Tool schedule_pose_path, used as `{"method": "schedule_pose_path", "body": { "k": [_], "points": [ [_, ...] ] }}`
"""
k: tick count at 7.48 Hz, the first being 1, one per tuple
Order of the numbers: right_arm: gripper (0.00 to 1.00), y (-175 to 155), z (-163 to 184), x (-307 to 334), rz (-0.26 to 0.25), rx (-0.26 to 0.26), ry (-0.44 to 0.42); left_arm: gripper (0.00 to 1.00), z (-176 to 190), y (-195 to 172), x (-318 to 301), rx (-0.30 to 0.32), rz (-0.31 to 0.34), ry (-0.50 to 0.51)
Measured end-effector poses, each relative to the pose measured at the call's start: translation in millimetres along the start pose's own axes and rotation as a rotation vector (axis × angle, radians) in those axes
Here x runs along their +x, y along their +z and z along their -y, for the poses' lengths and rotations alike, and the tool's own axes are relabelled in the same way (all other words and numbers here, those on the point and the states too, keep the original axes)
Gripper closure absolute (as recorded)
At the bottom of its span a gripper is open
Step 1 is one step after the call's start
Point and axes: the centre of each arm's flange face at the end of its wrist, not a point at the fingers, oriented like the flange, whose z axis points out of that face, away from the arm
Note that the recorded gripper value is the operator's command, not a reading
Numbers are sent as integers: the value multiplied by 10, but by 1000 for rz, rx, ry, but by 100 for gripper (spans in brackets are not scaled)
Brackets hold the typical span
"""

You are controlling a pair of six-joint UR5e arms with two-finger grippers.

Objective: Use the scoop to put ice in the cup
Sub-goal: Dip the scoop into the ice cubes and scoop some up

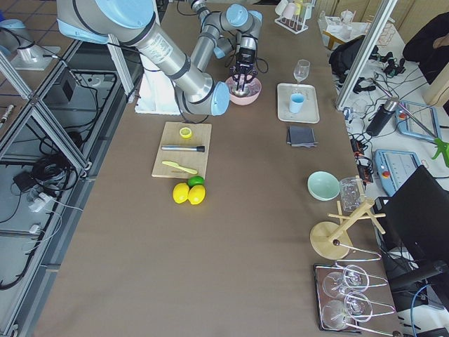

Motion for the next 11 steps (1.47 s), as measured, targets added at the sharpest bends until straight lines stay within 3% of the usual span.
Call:
{"method": "schedule_pose_path", "body": {
  "k": [11],
  "points": [
    [100, 114, 460, 133, -56, 149, 148, 1, -12, -9, -11, -1, 1, -1]
  ]
}}
